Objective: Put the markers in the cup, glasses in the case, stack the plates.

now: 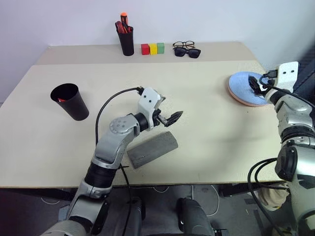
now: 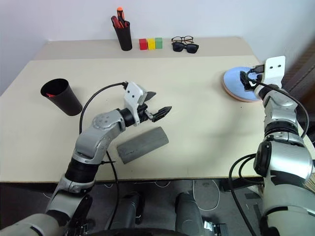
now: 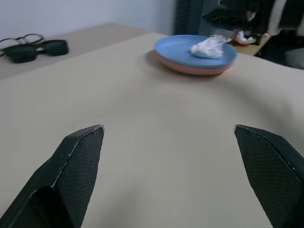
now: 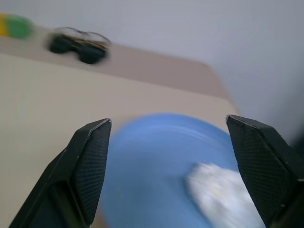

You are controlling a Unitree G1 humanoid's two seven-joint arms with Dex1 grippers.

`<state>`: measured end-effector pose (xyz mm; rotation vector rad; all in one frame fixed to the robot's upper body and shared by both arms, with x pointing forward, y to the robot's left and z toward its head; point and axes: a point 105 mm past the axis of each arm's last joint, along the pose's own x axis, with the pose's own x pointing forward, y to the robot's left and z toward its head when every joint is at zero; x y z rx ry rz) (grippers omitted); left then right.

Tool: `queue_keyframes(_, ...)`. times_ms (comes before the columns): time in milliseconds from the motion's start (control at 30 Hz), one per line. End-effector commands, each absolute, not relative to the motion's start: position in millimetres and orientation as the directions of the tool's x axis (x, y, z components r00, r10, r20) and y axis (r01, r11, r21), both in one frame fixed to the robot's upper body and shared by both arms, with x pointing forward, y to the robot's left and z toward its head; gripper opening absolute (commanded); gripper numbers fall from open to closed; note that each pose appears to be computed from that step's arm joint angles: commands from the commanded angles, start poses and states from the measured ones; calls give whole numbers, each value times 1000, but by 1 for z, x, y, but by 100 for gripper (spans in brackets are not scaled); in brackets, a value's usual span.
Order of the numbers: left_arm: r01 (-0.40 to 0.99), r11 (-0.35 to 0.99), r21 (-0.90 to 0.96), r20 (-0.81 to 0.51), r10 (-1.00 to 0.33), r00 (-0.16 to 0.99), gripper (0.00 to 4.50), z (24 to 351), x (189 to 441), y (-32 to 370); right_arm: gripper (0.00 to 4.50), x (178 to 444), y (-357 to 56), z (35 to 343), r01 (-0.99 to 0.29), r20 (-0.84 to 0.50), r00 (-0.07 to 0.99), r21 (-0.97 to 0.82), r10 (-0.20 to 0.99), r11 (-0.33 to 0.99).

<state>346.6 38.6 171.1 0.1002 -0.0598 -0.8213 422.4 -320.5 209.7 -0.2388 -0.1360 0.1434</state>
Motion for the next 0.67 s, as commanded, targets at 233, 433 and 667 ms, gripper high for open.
queue_keyframes(233,582,788,203,155,-613,775,450,178,325,107,389,337,-273,186,-382,68,903,-331,425,863)
queue_keyframes(433,551,812,192,136,-579,804,450,165,294,145,389,280,-267,170,-416,-43,904,-322,425,851)
queue_keyframes(667,580,796,171,57,-596,801,450,149,272,161,389,261,-274,166,-370,-62,928,-285,368,884)
